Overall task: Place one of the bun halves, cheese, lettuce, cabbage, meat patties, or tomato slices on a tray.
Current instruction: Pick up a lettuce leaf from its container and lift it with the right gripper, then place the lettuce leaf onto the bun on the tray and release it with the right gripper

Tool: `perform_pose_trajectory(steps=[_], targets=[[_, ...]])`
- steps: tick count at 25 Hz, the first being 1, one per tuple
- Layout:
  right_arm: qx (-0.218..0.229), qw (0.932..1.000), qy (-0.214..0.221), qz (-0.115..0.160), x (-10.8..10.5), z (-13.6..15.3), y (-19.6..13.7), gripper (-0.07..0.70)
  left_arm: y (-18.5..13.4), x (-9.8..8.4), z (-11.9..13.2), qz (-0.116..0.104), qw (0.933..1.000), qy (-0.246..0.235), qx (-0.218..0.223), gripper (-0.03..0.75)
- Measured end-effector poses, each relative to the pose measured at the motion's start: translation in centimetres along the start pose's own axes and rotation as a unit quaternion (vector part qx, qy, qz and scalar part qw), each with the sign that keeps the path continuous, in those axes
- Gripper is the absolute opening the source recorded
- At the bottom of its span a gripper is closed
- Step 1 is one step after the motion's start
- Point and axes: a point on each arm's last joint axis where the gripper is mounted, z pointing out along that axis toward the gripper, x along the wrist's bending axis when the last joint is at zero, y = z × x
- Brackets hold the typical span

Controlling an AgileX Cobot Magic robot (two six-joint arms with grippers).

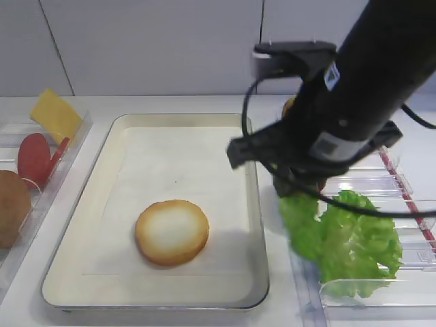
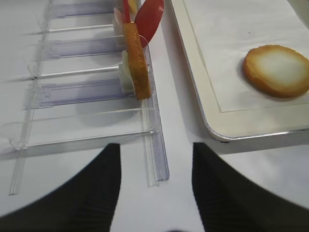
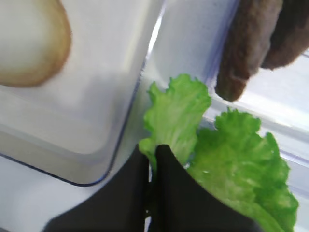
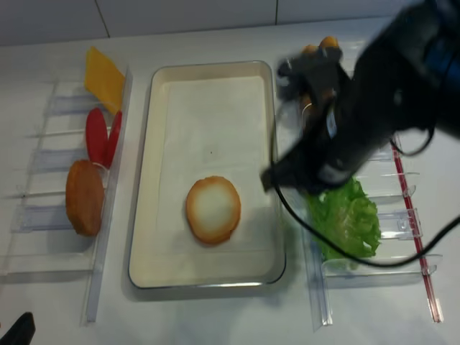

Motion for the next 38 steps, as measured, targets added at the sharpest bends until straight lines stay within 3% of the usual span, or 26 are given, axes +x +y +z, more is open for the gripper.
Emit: perform_pose_trajectory(steps=[3, 7, 14, 16, 19, 27, 34, 38], targets=[[-0.033, 0.9954, 0.09, 0.001, 2.1, -2.1, 1.5, 0.033, 0.0, 0.0, 0.0, 0.0, 1.0, 0.0, 0.0, 0.342], [-0.036, 0.9792, 0.2, -0.003, 4.4, -1.3, 2.7, 0.032, 0.0, 0.0, 0.0, 0.0, 1.0, 0.0, 0.0, 0.342], [-0.017, 0.953, 0.302, 0.022, 6.4, 4.6, 5.3, 0.031, 0.0, 0.0, 0.0, 0.0, 1.0, 0.0, 0.0, 0.341], [-0.016, 0.9511, 0.308, 0.025, 6.6, 5.8, 5.9, 0.031, 0.0, 0.0, 0.0, 0.0, 1.0, 0.0, 0.0, 0.341], [-0.01, 0.9527, 0.302, 0.031, 6.6, 7.5, 6.4, 0.031, 0.0, 0.0, 0.0, 0.0, 1.0, 0.0, 0.0, 0.341], [0.02, 0.9745, 0.223, 0.017, 5.2, 11.4, 6.2, 0.031, 0.0, 0.0, 0.0, 0.0, 1.0, 0.0, 0.0, 0.341], [0.011, 0.9871, 0.159, 0.008, 4.1, 12.1, 6.3, 0.031, 0.0, 0.0, 0.0, 0.0, 1.0, 0.0, 0.0, 0.341], [0.01, 0.9905, 0.137, 0.003, 3.7, 12.3, 6.3, 0.031, 0.0, 0.0, 0.0, 0.0, 1.0, 0.0, 0.0, 0.341]])
